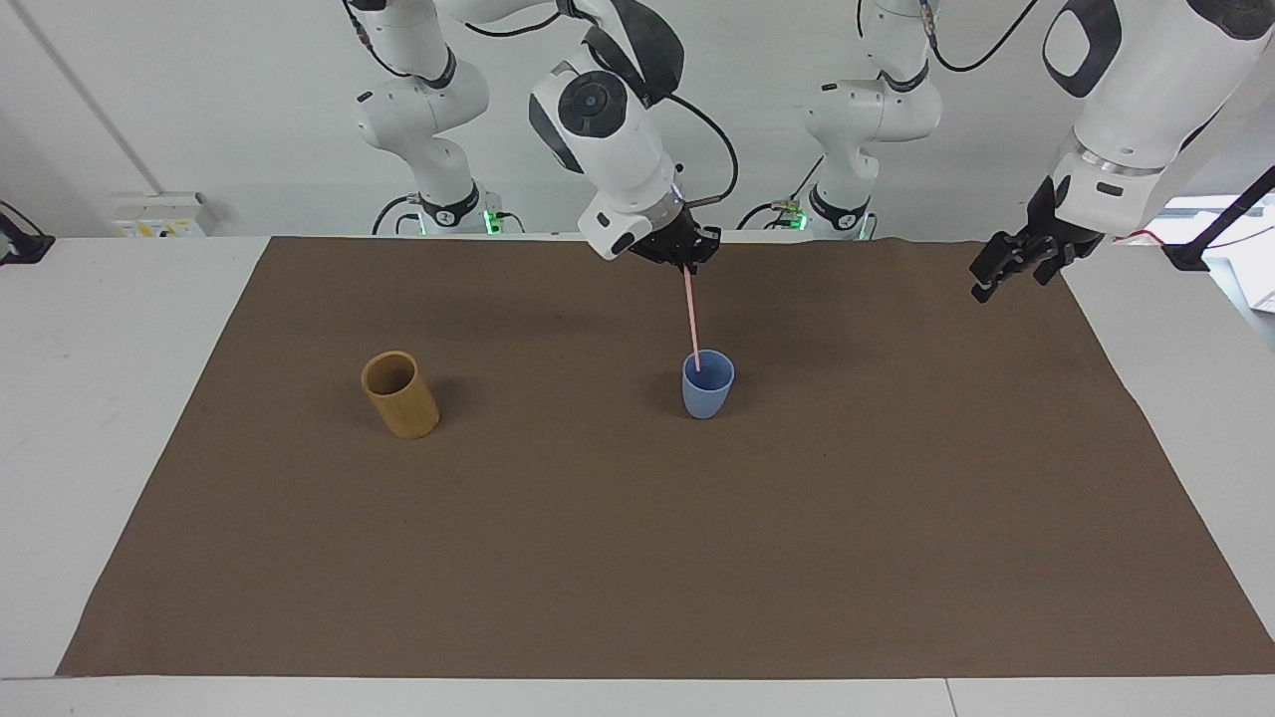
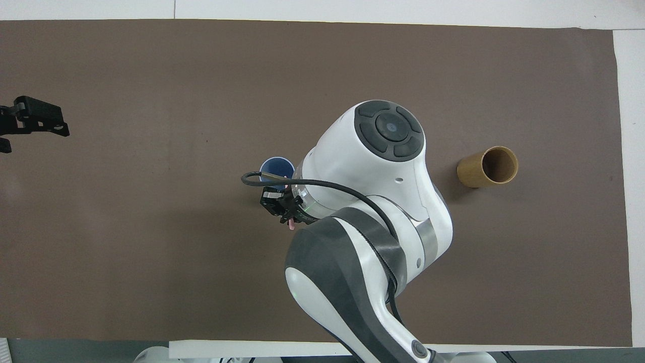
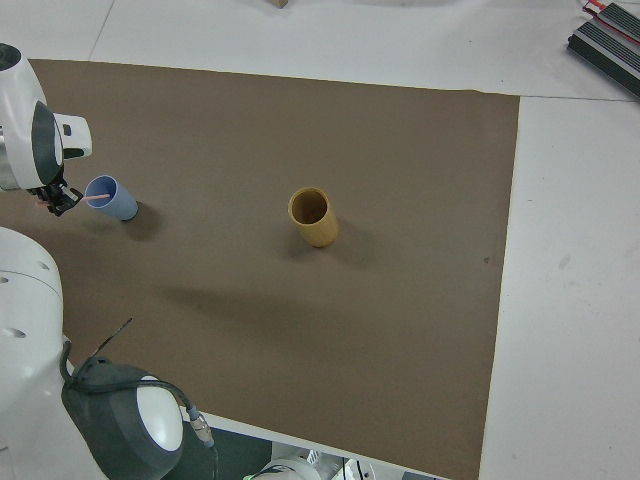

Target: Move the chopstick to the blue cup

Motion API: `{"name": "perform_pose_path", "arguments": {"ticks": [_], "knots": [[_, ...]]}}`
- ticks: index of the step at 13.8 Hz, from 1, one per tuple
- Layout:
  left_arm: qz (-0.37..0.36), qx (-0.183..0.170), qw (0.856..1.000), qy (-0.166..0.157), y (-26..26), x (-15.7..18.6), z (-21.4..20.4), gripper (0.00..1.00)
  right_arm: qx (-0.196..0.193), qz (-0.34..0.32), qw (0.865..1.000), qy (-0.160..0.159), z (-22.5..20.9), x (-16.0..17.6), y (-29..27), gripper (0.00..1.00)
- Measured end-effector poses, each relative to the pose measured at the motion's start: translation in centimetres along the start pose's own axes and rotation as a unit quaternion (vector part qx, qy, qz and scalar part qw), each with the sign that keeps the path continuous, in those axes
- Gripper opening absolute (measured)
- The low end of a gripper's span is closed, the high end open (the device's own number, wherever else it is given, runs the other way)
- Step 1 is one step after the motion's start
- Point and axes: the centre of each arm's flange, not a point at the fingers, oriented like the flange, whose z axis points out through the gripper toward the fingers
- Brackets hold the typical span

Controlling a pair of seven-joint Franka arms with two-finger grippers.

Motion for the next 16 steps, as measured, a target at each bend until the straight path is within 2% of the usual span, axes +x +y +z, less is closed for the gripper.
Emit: {"name": "perform_pose_path", "arguments": {"ticks": [3, 5, 6, 8, 11, 13, 14, 16], "knots": [[0.0, 0.0, 1.0, 0.0, 0.0, 0.0, 0.0, 1.0, 0.007, 0.001, 1.0, 0.007, -0.1, 0.1, 0.0, 0.08], [0.0, 0.0, 1.0, 0.0, 0.0, 0.0, 0.0, 1.0, 0.008, 0.002, 1.0, 0.008, -0.2, 0.2, 0.0, 0.19], [0.0, 0.0, 1.0, 0.0, 0.0, 0.0, 0.0, 1.0, 0.01, 0.002, 1.0, 0.011, -0.2, 0.3, 0.0, 0.19], [0.0, 0.0, 1.0, 0.0, 0.0, 0.0, 0.0, 1.0, 0.014, 0.002, 1.0, 0.014, -0.2, 0.3, 0.0, 0.37], [0.0, 0.0, 1.0, 0.0, 0.0, 0.0, 0.0, 1.0, 0.02, -0.002, 1.0, 0.022, -0.5, 0.5, -0.2, 0.69], [0.001, -0.001, 1.0, 0.003, 0.0, 0.1, -0.1, 1.0, 0.021, -0.013, 0.999, 0.038, -1.5, 1.3, 0.1, 0.91], [0.004, -0.002, 1.0, 0.006, 0.1, 0.1, -0.1, 1.0, 0.012, -0.023, 0.998, 0.058, -2.5, 2.3, 0.8, 1.0], [0.031, -0.002, 0.999, 0.006, 0.2, 0.1, -0.2, 1.0, -0.016, -0.041, 0.994, 0.105, -5.7, 5.6, 3.9, 1.0]]}}
